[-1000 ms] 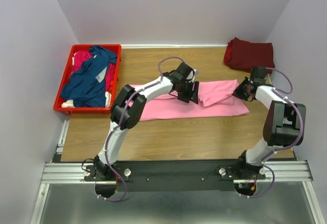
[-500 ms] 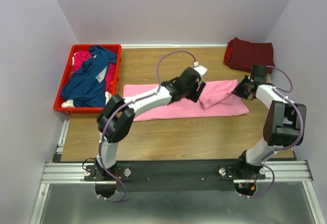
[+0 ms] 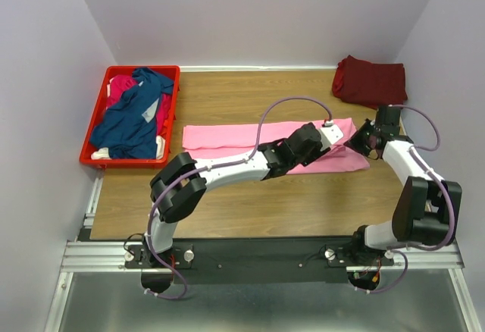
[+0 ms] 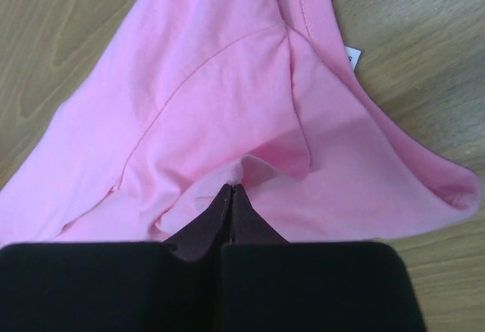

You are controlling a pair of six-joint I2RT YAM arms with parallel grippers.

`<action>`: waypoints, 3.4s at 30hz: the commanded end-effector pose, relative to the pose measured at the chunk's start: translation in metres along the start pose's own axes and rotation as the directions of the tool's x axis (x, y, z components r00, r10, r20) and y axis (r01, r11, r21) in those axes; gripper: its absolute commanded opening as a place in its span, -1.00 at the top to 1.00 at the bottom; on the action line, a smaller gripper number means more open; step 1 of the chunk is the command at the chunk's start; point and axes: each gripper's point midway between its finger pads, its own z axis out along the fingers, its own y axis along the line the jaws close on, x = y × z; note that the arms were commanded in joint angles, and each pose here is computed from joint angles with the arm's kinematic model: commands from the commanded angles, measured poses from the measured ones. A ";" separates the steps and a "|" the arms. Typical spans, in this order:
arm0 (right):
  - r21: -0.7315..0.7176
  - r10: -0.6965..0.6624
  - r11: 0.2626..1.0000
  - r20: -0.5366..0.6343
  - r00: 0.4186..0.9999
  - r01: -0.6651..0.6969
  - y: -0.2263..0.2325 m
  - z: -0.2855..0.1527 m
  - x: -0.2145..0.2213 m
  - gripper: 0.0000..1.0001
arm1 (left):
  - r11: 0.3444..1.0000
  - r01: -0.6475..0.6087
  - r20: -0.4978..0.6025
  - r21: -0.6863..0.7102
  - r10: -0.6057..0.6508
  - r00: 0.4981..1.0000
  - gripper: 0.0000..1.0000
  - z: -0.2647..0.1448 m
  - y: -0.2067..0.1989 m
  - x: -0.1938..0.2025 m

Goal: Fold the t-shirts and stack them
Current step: Fold the tshirt

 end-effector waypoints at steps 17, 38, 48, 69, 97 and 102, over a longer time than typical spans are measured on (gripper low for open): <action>0.039 -0.017 0.999 -0.080 0.997 0.020 -0.021 -0.007 0.031 0.90 | 0.979 -0.122 -0.134 0.162 0.144 0.981 0.24 0.049 -0.061 0.059; 0.061 -0.036 0.997 -0.103 0.994 0.042 -0.025 0.000 0.030 0.90 | 0.977 -0.147 -0.300 0.153 0.188 0.935 0.27 0.073 -0.054 0.099; 0.067 -0.037 0.997 -0.102 0.994 0.044 -0.025 -0.001 0.029 0.90 | 0.981 -0.157 -0.334 0.111 0.186 0.924 0.28 0.069 -0.038 0.098; 0.062 -0.031 0.997 -0.110 0.993 0.038 -0.024 0.000 0.029 0.89 | 0.979 -0.202 -0.390 0.008 0.189 0.901 0.32 0.070 -0.021 0.113; 0.056 -0.055 0.997 -0.050 0.997 0.058 -0.013 -0.024 0.013 0.90 | 0.978 -0.131 -0.327 0.163 0.179 0.928 1.00 0.040 -0.036 0.079; 0.081 -0.049 0.995 -0.063 0.997 0.054 -0.019 -0.029 0.018 0.90 | 0.964 -0.127 -0.347 0.235 0.205 0.915 1.00 0.033 -0.048 0.091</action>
